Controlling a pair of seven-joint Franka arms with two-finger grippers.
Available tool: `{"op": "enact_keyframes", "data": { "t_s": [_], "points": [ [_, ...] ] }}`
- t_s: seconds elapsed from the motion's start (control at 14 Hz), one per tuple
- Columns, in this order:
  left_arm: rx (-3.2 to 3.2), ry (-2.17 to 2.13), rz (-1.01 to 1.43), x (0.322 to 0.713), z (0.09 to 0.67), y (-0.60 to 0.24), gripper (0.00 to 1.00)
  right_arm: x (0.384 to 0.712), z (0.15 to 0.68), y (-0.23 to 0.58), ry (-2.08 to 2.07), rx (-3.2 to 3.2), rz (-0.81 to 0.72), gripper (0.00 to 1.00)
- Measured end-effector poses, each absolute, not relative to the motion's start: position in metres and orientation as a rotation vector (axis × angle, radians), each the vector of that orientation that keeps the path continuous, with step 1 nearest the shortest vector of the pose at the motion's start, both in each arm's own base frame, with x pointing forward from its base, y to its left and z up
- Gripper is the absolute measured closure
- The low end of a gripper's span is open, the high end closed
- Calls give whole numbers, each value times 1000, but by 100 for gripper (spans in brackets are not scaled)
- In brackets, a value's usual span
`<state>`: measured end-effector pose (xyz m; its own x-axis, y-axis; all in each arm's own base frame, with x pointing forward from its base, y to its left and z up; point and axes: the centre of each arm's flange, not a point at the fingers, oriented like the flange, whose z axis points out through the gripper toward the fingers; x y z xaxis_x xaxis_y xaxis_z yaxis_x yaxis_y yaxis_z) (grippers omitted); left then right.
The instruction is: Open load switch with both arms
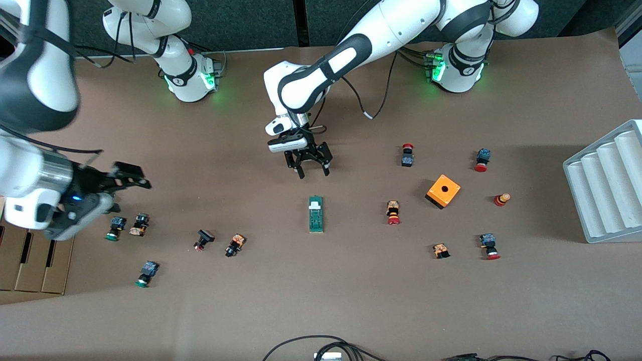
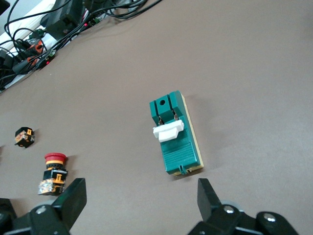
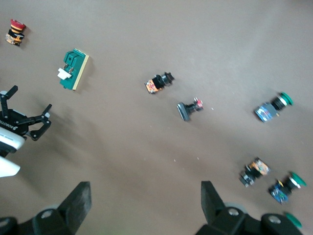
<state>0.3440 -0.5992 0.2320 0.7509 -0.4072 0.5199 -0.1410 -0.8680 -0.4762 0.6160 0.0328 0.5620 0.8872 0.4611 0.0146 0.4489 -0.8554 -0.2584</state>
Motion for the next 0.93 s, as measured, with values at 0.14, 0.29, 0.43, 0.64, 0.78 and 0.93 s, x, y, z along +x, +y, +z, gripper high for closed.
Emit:
{"op": "enact_keyframes", "data": {
  "t_s": [0.14, 0.29, 0.43, 0.64, 0.78, 0.93],
  "points": [
    [-2519, 505, -803, 358, 247, -592, 0, 607, 578, -2, -617, -2809, 55, 0],
    [-2505, 621, -682, 378, 270, -580, 0, 602, 583, -43, -533, -2829, 40, 0],
    [-2504, 740, -565, 399, 300, -567, 0, 599, 582, -68, -499, -2878, 54, 0],
    [-2543, 868, -424, 428, 343, -550, 0, 603, 588, -81, -383, -2946, 10, 0],
    [-2571, 922, -348, 444, 368, -535, 0, 602, 591, -98, -211, -2977, -16, 0],
    [-2611, 959, -247, 460, 394, -511, 0, 601, 591, -106, -135, -2985, -14, 0]
  ]
}}
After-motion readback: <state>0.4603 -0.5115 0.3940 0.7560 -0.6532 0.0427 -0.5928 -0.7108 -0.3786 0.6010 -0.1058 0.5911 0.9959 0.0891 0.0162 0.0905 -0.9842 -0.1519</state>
